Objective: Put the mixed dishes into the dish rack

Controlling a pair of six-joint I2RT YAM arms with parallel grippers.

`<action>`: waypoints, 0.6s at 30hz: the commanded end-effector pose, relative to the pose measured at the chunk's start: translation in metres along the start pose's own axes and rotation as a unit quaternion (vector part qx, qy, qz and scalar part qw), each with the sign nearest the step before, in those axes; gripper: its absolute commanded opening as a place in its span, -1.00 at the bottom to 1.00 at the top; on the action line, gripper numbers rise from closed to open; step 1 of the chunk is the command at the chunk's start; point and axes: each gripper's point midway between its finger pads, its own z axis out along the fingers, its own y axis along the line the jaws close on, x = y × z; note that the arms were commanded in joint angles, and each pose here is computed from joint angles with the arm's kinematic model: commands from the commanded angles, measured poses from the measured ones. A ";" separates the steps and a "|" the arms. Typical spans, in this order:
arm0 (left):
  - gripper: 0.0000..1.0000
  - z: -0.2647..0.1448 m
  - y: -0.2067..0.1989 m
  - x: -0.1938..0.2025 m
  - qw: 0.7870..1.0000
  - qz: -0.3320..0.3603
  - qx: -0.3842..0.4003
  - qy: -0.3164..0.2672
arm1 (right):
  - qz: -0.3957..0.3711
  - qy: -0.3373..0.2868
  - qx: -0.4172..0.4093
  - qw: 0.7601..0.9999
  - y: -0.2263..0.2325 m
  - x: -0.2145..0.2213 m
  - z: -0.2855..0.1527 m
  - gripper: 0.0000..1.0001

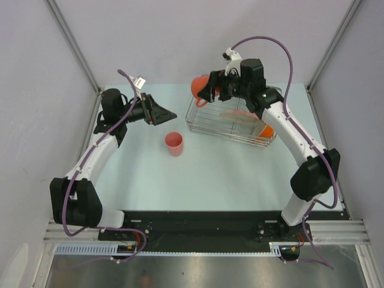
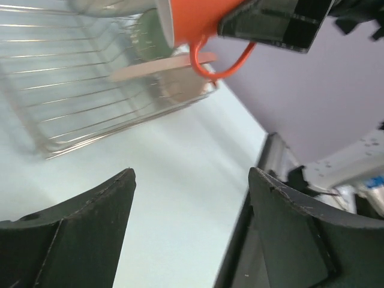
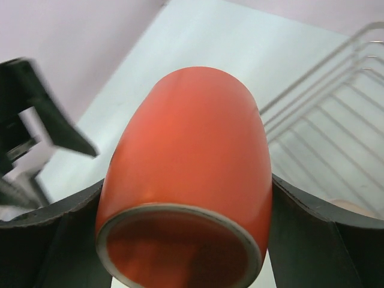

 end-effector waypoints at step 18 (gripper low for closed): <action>0.57 0.093 0.171 -0.029 0.970 0.113 -0.211 0.034 | -0.050 0.003 0.160 0.986 -0.083 -0.035 0.036 -1.00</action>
